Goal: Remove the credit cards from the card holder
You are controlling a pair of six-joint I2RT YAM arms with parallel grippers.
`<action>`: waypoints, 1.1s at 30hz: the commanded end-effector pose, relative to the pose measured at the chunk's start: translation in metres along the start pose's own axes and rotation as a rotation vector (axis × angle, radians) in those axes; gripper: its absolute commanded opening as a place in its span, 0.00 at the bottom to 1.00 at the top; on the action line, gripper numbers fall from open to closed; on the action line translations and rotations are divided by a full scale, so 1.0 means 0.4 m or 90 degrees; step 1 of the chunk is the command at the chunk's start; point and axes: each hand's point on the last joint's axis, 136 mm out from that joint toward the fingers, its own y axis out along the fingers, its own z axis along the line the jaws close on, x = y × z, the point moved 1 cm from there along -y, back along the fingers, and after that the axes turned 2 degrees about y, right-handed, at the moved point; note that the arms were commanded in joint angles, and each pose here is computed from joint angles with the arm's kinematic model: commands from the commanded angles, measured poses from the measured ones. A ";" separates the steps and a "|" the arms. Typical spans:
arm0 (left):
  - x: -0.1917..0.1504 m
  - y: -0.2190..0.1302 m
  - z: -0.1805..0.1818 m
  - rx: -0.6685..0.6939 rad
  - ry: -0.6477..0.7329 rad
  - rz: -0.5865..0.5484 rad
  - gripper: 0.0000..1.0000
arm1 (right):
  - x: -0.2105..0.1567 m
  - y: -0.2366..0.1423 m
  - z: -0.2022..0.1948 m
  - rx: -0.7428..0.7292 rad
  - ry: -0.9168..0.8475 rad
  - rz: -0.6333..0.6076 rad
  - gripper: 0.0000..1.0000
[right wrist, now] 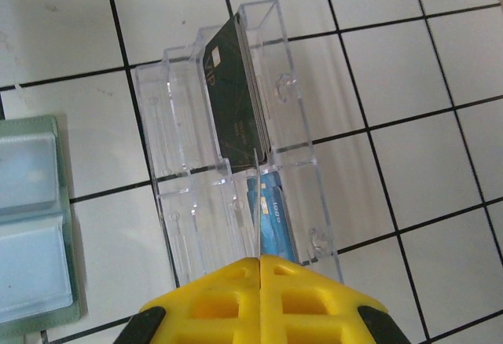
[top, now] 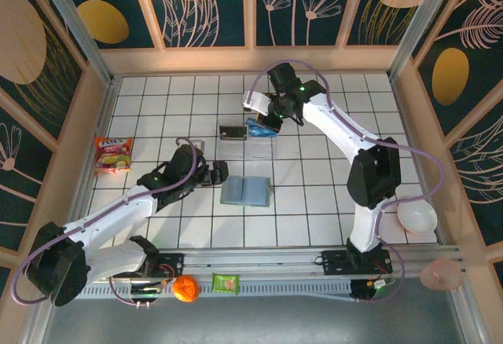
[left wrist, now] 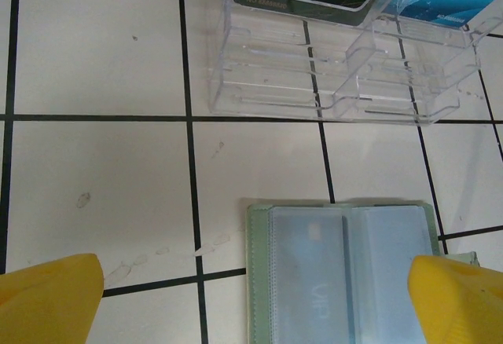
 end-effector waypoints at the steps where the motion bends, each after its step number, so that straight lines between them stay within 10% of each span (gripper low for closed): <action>1: 0.013 -0.004 0.009 0.020 -0.011 0.003 0.99 | -0.016 0.015 -0.001 0.016 -0.023 0.023 0.00; 33: -0.007 0.036 0.026 0.037 -0.022 0.034 0.99 | -0.118 0.115 -0.008 -0.005 -0.059 0.107 0.00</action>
